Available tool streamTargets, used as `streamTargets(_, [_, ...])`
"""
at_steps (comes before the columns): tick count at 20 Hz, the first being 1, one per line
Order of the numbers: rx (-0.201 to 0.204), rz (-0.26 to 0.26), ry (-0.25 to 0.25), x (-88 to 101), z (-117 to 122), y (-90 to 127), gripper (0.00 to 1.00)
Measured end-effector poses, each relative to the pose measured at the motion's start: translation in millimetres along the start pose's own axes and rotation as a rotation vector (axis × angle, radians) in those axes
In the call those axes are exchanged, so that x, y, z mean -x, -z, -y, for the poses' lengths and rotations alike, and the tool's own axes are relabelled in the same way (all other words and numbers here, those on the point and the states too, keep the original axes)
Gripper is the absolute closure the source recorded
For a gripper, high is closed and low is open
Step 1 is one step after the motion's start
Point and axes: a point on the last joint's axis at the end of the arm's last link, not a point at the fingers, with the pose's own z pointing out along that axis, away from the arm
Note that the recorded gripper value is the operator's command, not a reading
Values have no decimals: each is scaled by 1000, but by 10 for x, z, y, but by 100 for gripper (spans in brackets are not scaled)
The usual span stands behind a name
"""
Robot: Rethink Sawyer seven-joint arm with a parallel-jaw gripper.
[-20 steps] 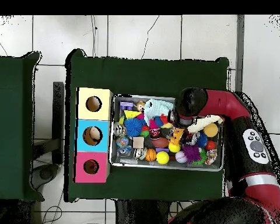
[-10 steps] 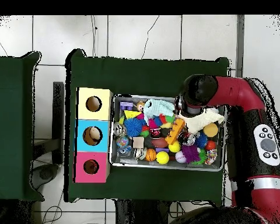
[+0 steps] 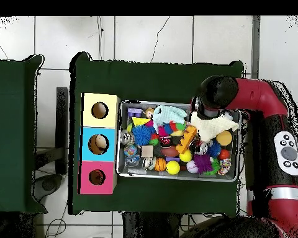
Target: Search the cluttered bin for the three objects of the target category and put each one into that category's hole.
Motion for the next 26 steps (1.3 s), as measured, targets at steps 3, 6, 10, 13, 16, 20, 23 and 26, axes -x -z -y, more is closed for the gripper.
streamTargets(3, [5,17,1,16,-15,-74,100])
streamTargets(6, [7,34,8,-3,-44,-138,100])
streamTargets(10, [21,34,27,-169,-148,-240,100])
streamTargets(13, [33,26,42,-321,-239,-289,100])
streamTargets(16, [49,9,64,-561,-390,-335,100])
streamTargets(20, [65,-8,80,-818,-564,-394,100])
streamTargets(23, [79,-15,80,-1001,-711,-453,100])
streamTargets(26, [90,-11,74,-1175,-860,-538,100])
